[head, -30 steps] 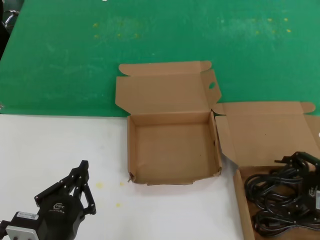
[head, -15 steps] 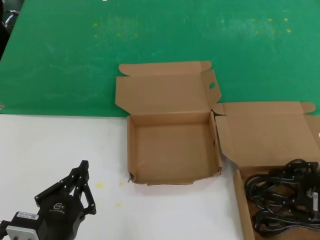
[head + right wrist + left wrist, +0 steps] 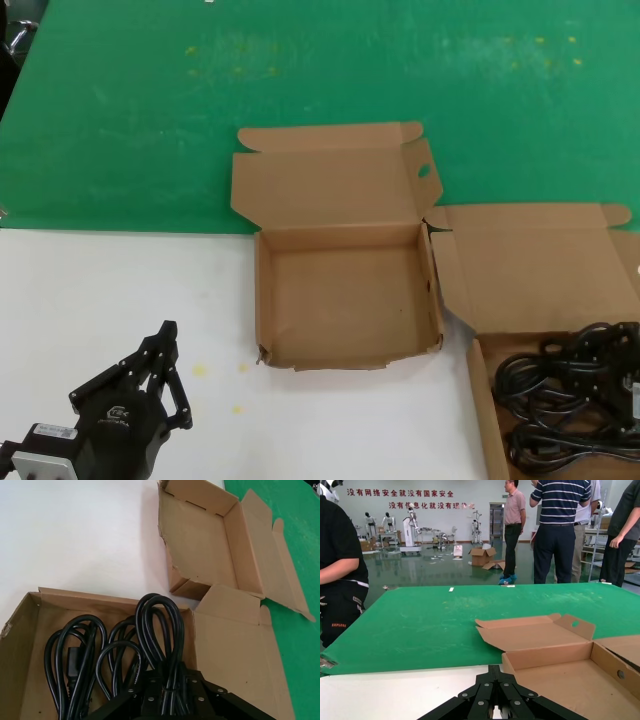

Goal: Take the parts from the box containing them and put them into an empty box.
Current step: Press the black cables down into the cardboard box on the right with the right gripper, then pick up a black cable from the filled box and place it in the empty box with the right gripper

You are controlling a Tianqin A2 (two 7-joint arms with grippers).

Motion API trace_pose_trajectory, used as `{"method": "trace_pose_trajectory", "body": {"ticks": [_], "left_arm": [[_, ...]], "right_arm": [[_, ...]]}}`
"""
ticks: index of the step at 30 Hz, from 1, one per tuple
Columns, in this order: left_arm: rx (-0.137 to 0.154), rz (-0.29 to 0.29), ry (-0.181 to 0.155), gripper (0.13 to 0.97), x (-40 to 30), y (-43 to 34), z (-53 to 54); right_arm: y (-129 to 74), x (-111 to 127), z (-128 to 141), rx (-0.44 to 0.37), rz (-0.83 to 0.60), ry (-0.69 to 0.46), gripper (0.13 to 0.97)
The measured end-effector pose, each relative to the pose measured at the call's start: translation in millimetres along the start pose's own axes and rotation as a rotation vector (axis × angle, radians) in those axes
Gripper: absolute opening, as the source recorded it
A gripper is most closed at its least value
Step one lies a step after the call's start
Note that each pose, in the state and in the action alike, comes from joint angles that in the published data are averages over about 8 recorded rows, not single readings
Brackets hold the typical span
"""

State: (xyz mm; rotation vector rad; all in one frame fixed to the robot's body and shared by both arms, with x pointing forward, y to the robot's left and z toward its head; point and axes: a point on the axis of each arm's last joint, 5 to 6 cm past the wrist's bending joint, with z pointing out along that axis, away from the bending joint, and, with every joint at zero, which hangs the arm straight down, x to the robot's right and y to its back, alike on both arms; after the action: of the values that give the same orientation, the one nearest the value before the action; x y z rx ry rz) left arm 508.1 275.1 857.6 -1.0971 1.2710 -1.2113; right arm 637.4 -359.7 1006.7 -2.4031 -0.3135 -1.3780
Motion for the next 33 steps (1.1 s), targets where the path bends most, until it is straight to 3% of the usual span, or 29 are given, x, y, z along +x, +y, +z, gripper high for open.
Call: {"method": "trace_pose_trajectory", "body": {"ticks": [17, 26, 33], "left_arm": [[0.000, 0.000, 0.000, 0.133, 0.0, 0.0, 0.0], [0.000, 0.000, 0.000, 0.133, 0.0, 0.0, 0.0], [0.000, 0.000, 0.000, 0.133, 0.0, 0.0, 0.0]], "right_arm": [[-14, 17, -19, 0.010, 0.018, 0.074, 0.190], [-41, 46, -40, 0.052, 0.000, 0.162, 0.189], [-69, 67, -41, 0.113, -0.016, 0.226, 0.189]]}}
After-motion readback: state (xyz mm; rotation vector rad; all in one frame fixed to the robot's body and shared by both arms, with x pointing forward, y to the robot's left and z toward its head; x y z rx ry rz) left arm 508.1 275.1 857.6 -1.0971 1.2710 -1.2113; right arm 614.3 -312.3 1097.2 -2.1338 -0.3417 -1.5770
